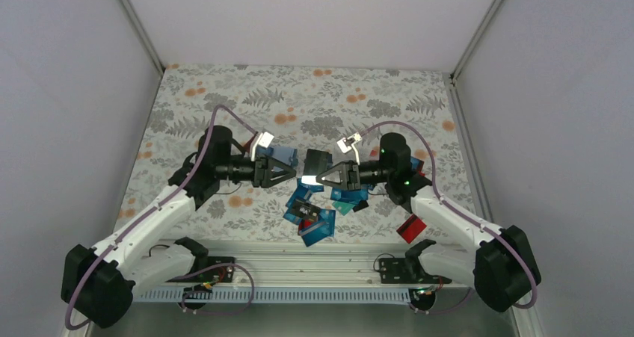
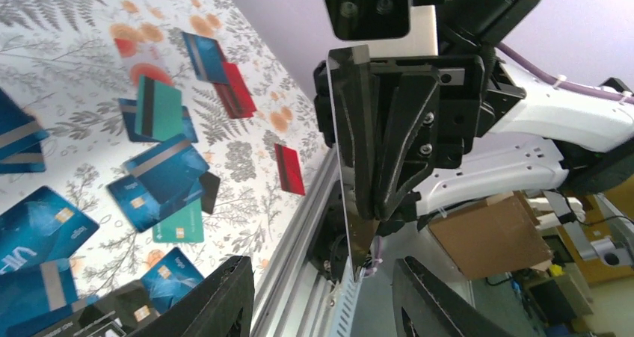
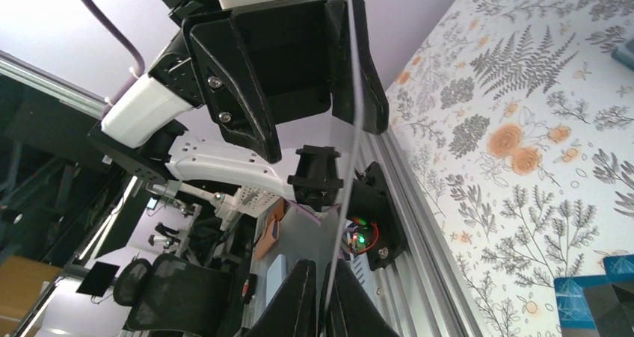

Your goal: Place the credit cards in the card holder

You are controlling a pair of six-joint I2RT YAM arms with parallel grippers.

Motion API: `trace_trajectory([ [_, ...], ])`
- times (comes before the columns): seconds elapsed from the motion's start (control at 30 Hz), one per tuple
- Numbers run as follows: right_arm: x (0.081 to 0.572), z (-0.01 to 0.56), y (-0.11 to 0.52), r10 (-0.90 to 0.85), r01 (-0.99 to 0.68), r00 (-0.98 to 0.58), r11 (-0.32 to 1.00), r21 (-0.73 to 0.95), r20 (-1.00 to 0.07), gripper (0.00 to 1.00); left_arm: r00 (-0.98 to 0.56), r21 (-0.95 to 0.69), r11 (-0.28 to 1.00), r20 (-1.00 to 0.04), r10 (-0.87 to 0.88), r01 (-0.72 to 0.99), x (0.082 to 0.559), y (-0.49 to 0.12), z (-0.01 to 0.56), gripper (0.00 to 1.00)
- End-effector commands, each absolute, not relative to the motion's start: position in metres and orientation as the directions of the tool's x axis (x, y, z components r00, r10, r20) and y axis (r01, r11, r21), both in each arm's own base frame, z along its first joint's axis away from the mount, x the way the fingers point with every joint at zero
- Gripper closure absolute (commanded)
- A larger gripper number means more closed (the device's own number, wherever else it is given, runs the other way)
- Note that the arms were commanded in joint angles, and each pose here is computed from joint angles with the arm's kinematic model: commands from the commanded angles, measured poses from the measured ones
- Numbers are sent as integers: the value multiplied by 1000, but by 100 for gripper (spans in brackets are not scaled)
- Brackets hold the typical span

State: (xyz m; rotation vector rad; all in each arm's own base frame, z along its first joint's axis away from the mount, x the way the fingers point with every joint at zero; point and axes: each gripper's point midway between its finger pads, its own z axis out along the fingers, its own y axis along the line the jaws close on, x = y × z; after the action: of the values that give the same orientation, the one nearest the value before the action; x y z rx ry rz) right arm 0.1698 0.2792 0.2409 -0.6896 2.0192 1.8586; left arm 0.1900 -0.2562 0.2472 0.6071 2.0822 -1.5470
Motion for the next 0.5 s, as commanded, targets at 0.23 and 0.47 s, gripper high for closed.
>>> trace_trajectory([
  [0.23,163,250,290,-215,-564,-803,-31,826,-556,96,-756,-745,136,-650,70,653,195,-270,275,55],
  [0.47,163,251,297,-231,-568,-795,-44,822,-561,96,-771,-762,123,-632,77,636,201,-275,272,56],
])
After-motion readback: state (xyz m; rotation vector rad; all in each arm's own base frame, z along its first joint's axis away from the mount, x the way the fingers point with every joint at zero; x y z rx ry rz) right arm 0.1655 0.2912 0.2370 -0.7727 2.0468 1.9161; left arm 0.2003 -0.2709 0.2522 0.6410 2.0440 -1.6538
